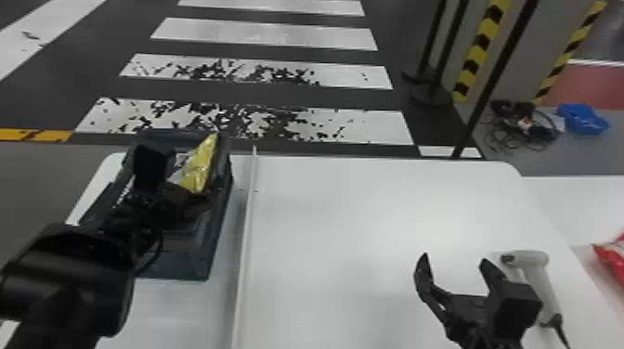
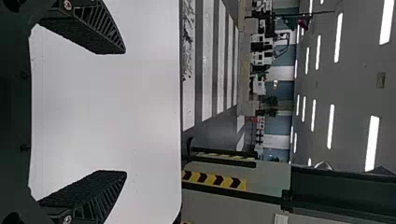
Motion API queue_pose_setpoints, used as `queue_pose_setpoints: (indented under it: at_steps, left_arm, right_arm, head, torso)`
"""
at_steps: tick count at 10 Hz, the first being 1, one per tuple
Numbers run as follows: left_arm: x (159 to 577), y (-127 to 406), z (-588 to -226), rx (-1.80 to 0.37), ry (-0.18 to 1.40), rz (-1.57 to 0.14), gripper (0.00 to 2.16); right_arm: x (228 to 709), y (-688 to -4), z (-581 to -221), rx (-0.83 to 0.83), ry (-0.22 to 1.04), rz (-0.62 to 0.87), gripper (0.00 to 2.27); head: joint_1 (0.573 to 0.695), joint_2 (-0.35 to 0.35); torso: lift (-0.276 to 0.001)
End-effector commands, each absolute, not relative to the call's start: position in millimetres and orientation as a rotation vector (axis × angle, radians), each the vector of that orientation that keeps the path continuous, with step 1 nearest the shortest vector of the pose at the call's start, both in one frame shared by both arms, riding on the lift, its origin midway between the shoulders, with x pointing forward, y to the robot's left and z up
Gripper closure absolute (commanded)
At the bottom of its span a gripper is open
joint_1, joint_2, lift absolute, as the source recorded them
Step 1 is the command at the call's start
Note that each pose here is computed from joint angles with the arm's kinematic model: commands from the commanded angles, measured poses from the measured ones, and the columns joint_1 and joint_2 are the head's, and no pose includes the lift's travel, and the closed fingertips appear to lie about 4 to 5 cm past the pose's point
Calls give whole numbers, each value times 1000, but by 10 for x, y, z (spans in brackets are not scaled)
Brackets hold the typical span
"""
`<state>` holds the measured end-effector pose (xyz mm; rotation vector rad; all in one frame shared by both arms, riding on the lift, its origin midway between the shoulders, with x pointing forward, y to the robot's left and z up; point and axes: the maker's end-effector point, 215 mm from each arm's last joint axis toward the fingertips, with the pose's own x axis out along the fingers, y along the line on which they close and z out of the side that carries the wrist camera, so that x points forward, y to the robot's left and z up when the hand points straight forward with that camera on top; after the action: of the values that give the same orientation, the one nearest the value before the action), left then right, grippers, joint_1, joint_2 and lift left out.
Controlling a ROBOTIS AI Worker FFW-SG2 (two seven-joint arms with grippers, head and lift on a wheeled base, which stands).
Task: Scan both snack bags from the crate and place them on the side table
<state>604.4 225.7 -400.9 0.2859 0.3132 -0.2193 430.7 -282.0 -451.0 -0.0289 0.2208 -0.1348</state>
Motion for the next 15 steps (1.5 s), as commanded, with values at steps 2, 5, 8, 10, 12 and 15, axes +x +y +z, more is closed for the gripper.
queue_pose_setpoints:
  at_steps: [2,5,8,10,12,15]
  left_arm:
    - [5988,2464,-4093,301,346,-196,97]
    - [5994,2552,-4055,295,341,-180,97]
    - [6037,2518,-3879,292,308,-175,93]
    - [6065,2530,-3840,295,303,-173,93]
    - [6052,2564,-3861,294,310,-171,93]
    - [5998,2744,-3919,292,345,-148,93]
  right_arm:
    - [4311,-2824,-4537,-28,225,-136,66]
    - [4310,-2835,-4554,-28,228,-138,70]
    - [4299,-2853,-4557,-30,229,-140,70]
    - [4289,-2852,-4553,-29,228,-140,73]
    - [4290,-2863,-4552,-31,229,-141,73]
    - [4287,-2864,-4561,-29,231,-141,76]
  head:
    - [695,-54]
    - [695,-32]
    - [695,-31]
    - [695,-35]
    - [695,-35]
    - [695,-25]
  torso:
    - [-95]
    - [-95]
    - [-95]
    - [-95]
    - [-95]
    - [-95]
